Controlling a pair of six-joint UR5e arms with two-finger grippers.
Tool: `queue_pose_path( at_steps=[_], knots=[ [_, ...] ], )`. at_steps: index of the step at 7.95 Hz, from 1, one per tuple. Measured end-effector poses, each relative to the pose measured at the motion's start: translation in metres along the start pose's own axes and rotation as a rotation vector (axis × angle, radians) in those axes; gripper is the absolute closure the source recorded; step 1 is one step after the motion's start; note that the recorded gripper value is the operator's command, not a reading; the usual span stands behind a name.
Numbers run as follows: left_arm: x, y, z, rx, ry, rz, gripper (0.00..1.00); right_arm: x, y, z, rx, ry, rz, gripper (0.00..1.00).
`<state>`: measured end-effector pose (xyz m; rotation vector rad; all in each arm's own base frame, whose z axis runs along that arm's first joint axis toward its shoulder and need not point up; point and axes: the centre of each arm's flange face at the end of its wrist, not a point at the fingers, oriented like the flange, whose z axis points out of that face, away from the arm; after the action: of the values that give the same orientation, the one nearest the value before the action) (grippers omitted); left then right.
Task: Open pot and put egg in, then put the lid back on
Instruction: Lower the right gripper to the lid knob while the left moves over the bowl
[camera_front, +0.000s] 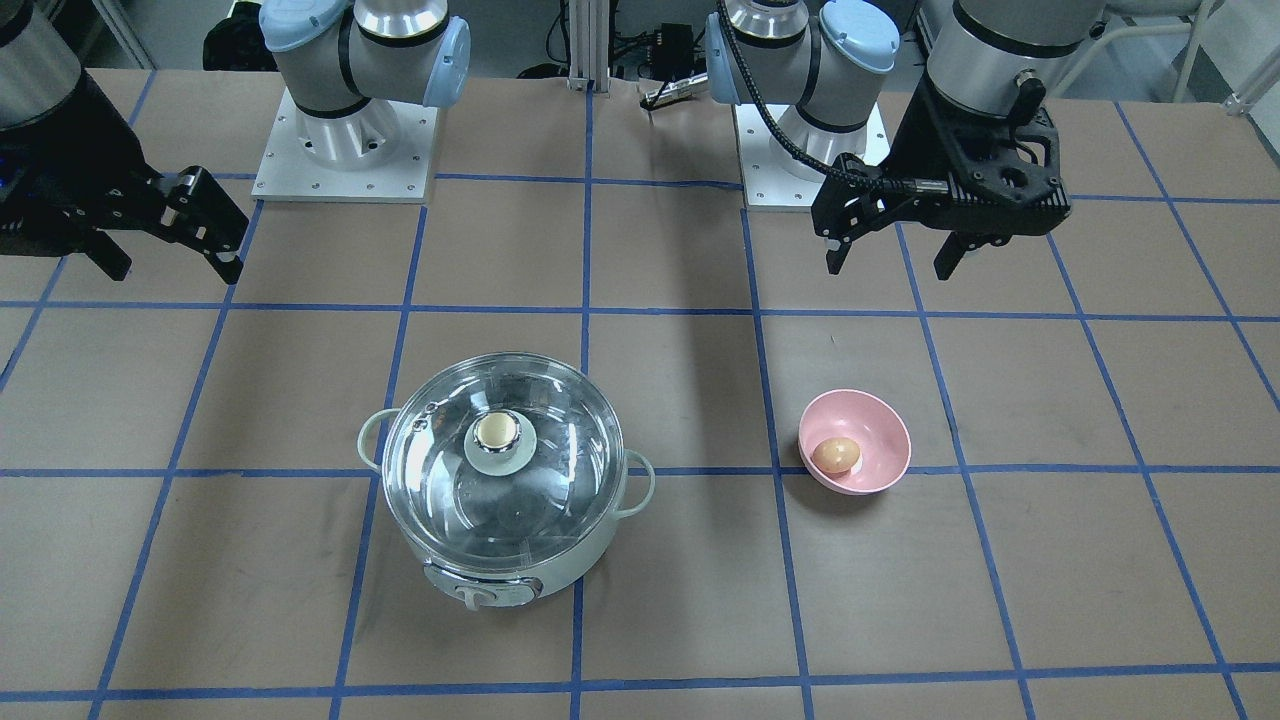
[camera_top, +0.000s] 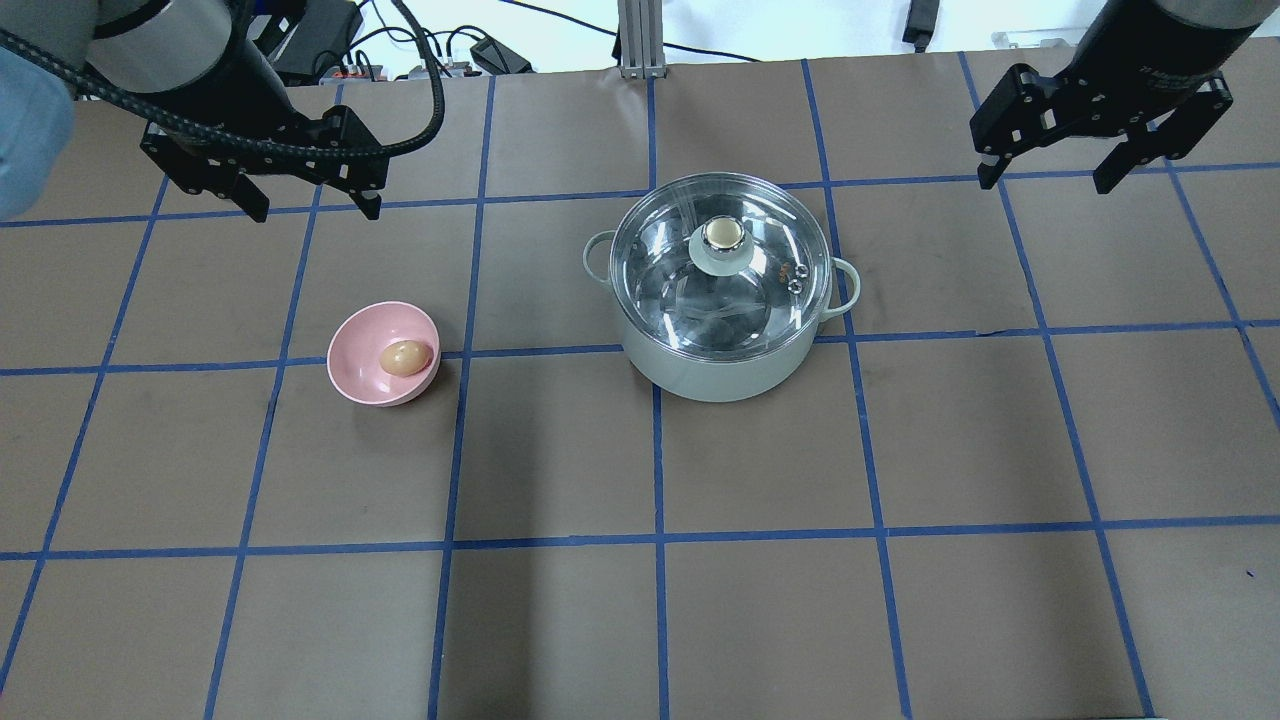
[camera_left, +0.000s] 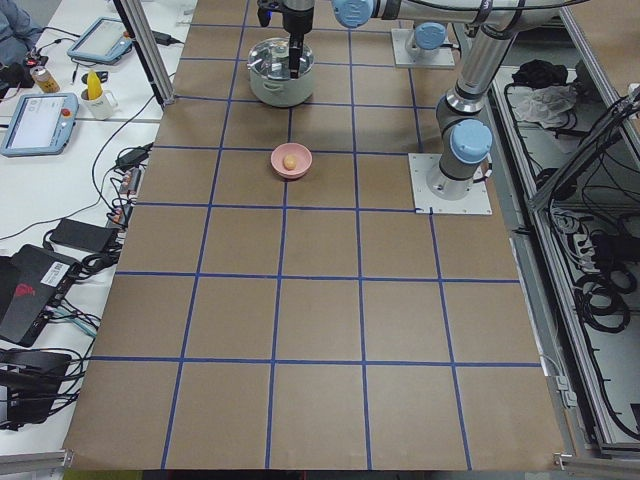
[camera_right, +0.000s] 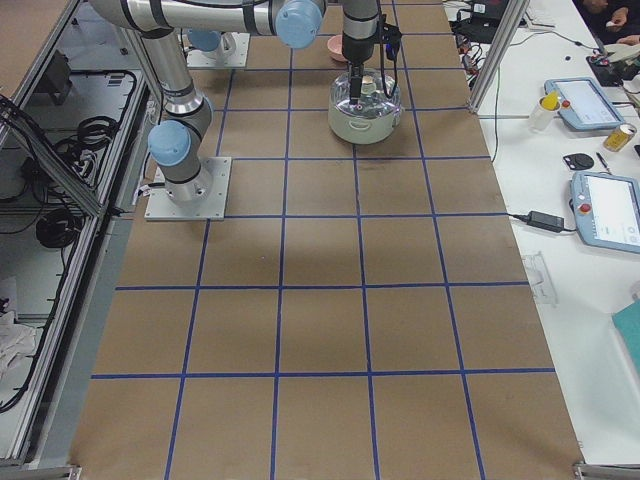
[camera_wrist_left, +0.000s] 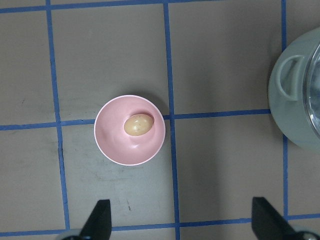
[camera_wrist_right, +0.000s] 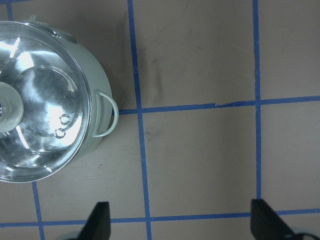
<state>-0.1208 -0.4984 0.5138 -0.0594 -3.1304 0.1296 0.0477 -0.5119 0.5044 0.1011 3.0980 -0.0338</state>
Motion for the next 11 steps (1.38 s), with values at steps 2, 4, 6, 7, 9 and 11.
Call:
queue_pose_path(
  at_steps=[2,4,6,7,9,11],
  knots=[
    [0.0,0.0,0.0,0.0,0.0,0.001,0.0,0.001,0.001,0.003,-0.011,0.005,0.0,0.0],
    [-0.002,-0.002,0.004,-0.006,0.0,0.008,0.0,0.001,0.002,0.007,-0.021,0.005,0.001,0.0],
    [-0.017,-0.009,0.02,-0.034,0.001,0.046,0.0,0.0,0.0,0.015,-0.024,-0.005,0.008,0.0],
    [-0.031,-0.015,0.034,-0.045,0.0,0.052,0.0,-0.003,-0.006,0.02,-0.003,-0.009,0.016,0.0],
    [-0.05,-0.032,0.079,-0.031,-0.014,0.048,0.0,-0.031,-0.015,0.027,0.041,-0.012,0.043,0.0],
    [-0.057,-0.056,0.119,0.009,-0.029,0.046,0.0,-0.088,-0.025,0.043,0.102,-0.016,0.029,0.0]
  ],
)
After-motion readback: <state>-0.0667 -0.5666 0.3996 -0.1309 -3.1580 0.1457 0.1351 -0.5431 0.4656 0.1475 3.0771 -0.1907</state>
